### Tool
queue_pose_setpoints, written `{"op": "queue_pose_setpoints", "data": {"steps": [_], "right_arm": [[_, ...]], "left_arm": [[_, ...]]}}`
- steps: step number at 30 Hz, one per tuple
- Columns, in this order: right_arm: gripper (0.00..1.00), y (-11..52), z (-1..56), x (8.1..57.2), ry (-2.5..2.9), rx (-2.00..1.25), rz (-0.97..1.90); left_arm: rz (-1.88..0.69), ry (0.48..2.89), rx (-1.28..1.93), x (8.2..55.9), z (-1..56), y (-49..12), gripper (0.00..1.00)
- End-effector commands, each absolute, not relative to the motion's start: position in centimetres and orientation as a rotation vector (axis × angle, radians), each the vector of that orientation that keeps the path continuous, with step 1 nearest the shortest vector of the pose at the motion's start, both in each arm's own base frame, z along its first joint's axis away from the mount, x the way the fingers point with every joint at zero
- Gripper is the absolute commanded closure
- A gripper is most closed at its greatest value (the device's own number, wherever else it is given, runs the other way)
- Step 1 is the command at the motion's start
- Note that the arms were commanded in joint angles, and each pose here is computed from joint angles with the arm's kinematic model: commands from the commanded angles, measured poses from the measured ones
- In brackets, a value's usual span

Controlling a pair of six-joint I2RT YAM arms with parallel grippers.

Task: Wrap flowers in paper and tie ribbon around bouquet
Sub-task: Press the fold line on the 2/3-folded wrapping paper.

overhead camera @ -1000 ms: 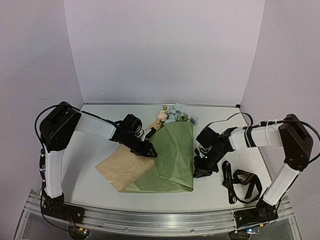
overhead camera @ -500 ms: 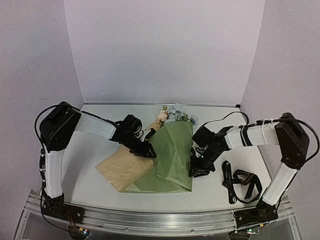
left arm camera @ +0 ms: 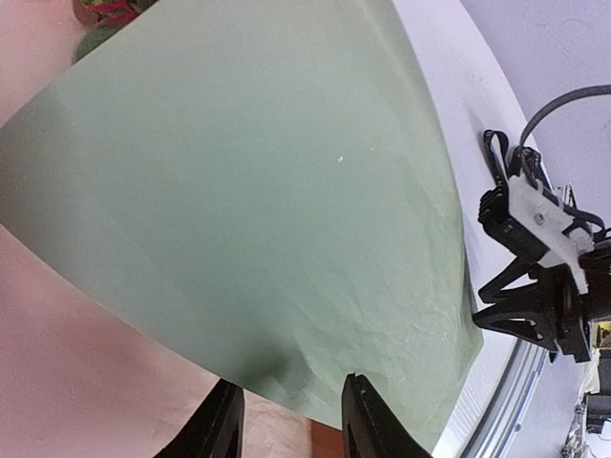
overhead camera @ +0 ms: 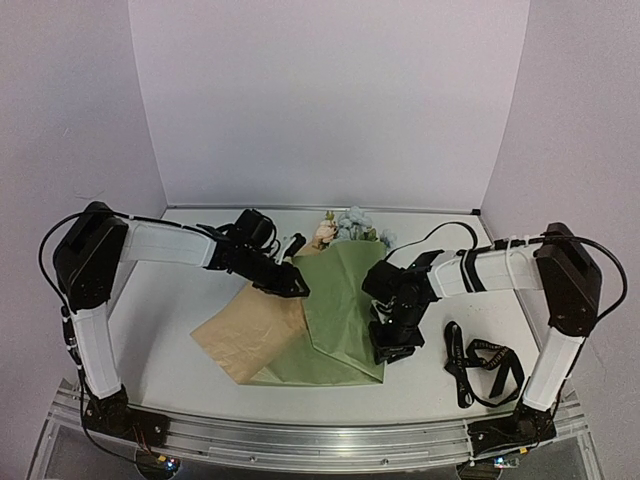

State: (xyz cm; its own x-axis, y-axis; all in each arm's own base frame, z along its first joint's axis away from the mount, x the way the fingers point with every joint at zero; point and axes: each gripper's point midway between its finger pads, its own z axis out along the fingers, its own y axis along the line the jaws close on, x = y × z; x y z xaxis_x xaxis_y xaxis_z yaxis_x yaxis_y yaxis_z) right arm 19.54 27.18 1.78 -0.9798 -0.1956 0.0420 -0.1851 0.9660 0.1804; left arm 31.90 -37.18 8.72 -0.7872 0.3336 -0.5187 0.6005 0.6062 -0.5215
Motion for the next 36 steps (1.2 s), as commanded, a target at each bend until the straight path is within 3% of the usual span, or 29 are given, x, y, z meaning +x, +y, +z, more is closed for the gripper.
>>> {"op": "queue_pose_setpoints", "data": {"steps": [1,16,29,36], "right_arm": [[0.74,25.6,1.8,19.1,-3.064,0.319,0.002],[0.71,27.8,0.4,17.2,-3.067,0.297,0.131],[0.65,28.2,1.4,16.5,-3.117,0.387,-0.120],[0.61,29.0,2.9,16.0,-3.057,0.412,-0.336]], "left_arm": [[-0.949,2.403,0.729,31.3,12.6,-36.1,0.63],[-1.118,2.378,0.751,24.0,13.3,-40.0,0.68],[-1.278,2.378,0.855,22.2,10.5,-43.8,0.70],[-1.253,2.505,0.836,21.5,6.3,-43.3,0.72]]}}
